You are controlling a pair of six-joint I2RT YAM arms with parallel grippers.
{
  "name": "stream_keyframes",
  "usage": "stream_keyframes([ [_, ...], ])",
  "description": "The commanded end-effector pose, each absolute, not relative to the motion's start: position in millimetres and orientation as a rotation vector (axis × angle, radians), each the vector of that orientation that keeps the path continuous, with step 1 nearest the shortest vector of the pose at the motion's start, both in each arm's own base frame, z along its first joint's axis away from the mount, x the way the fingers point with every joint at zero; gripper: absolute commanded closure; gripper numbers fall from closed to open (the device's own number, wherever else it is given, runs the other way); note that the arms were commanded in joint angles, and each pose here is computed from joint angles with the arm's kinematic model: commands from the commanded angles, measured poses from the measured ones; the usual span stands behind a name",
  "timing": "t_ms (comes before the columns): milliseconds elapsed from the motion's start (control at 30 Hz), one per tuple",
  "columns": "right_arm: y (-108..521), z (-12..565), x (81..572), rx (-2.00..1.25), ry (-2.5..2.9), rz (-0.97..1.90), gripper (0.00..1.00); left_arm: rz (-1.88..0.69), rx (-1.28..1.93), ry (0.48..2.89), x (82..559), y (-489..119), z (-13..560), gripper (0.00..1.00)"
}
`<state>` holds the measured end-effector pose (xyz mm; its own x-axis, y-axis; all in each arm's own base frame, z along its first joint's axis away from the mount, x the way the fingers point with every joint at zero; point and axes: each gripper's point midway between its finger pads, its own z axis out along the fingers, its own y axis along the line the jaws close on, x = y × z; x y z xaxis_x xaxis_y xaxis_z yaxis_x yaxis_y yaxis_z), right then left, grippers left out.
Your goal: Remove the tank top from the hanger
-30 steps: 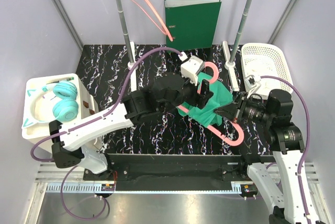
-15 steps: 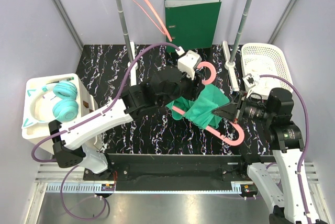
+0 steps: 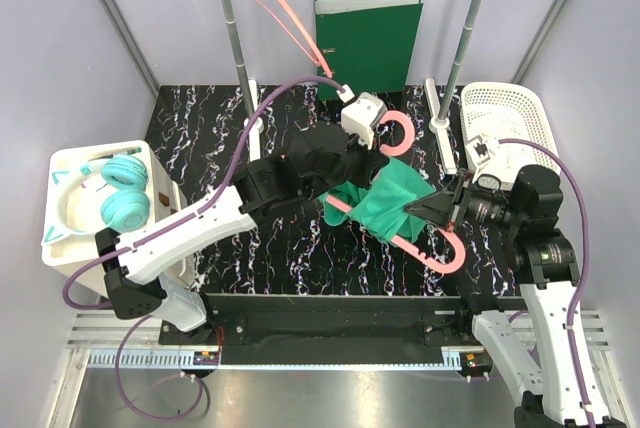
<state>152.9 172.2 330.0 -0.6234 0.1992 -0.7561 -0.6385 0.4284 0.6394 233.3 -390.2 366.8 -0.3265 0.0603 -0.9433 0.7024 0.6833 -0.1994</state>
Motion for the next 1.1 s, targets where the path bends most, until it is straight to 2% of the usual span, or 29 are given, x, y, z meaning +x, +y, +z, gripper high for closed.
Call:
stream_keyframes([
  [0,180,342,139,-0.484,1.795,1.375,0.99,-0.727,0.539,1.741,247,-389,395,1.0],
  [33,179,339,143,-0.458,1.811,1.366,0.91,-0.694,0.503,1.747,252,-384,394,1.0],
  [67,177,336,149,-0.417,1.821,1.332,0.7,-0.61,0.418,1.742,260,-370,397,1.0],
  [133,175,332,157,-0.369,1.847,1.314,0.57,-0.532,0.353,1.736,263,-351,395,1.0],
  [167,175,330,160,-0.354,1.858,1.31,0.45,-0.476,0.297,1.732,268,-339,394,1.0],
  [233,172,319,173,-0.296,1.924,1.287,0.34,-0.437,0.254,1.737,266,-323,388,1.0],
  [267,171,319,176,-0.285,1.937,1.271,0.24,-0.405,0.219,1.73,267,-314,387,1.0],
  [333,164,306,190,-0.22,2.001,1.193,0.16,-0.378,0.181,1.728,264,-299,382,1.0],
  [400,156,301,197,-0.176,2.037,1.111,0.11,-0.345,0.13,1.716,266,-286,382,1.0],
  [567,145,301,219,-0.128,2.077,0.966,0.1,-0.245,0.074,1.709,268,-264,371,1.0],
  [867,187,338,232,-0.217,2.035,0.908,0.1,-0.136,0.017,1.697,272,-239,364,1.0],
  [1067,224,332,231,-0.287,2.052,0.888,0.1,-0.114,-0.003,1.696,271,-226,361,1.0],
])
